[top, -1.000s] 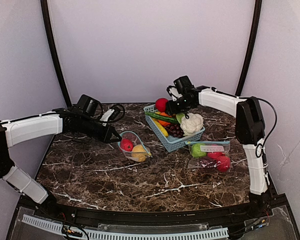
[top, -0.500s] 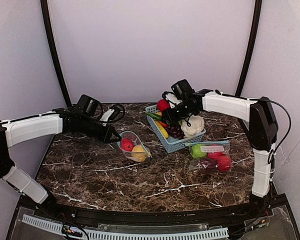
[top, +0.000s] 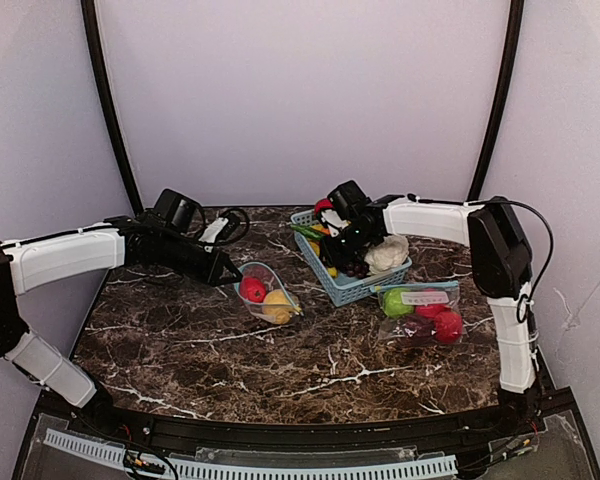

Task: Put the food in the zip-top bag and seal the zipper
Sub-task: Pick up the fake fruit from the bin.

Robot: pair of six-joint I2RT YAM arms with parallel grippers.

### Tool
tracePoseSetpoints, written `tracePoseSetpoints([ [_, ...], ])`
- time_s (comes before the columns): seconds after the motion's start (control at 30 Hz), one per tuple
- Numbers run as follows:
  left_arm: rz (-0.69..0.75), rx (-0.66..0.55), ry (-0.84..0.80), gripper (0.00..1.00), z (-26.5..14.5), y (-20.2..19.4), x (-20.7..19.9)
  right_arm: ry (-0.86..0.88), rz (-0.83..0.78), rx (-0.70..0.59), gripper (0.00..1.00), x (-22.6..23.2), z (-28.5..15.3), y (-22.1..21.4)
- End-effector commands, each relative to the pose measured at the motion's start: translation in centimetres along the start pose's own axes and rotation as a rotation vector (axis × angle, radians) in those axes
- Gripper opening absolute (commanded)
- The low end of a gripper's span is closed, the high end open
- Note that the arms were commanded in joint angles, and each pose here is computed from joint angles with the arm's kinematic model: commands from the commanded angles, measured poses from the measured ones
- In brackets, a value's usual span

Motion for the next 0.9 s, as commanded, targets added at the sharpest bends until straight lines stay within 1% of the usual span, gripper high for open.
tracePoseSetpoints([
  [0.0, 0.013, -0.006, 0.0, 0.01, -1.2, -0.4, -0.3, -0.014, 0.017, 0.024, 0.41, -0.3, 1.6, 0.1],
  [0.17, 0.014, -0.007, -0.002, 0.01, -1.3, -0.4, -0.4, -0.044, 0.023, 0.048, 0.5, -0.6, 3.2, 0.0],
  [0.27, 0.014, -0.009, -0.002, 0.01, -1.3, -0.4, -0.4, -0.102, 0.024, 0.072, 0.55, -1.2, 4.2, -0.4],
  [0.4, 0.014, -0.006, -0.003, 0.01, -1.2, -0.4, -0.4, -0.135, 0.024, 0.093, 0.61, -1.5, 4.9, -1.0],
  [0.5, 0.01, -0.003, -0.003, 0.01, -1.1, -0.5, -0.3, -0.127, 0.022, 0.109, 0.64, -1.6, 5.3, -1.4],
  [0.57, 0.01, -0.003, -0.005, 0.01, -1.1, -0.5, -0.3, -0.094, 0.021, 0.122, 0.57, -1.3, 5.6, -1.6],
  [0.7, 0.008, 0.001, -0.005, 0.01, -1.0, -0.5, -0.3, -0.019, 0.031, 0.12, 0.33, -0.5, 5.2, -1.5],
  [0.77, 0.008, 0.001, -0.002, 0.01, -1.0, -0.5, -0.2, -0.001, 0.036, 0.094, 0.26, -0.2, 4.2, -1.0],
  [0.87, 0.009, 0.001, -0.001, 0.01, -1.0, -0.5, -0.2, 0.017, 0.039, 0.044, 0.18, 0.2, 1.9, 0.1],
])
Point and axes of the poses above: each gripper's point midway between its finger pads, its own z axis out along the fingers, its own x axis along the line the jaws close on, y = z × x, the point moved 9 cm from there along -z, back along the fingers
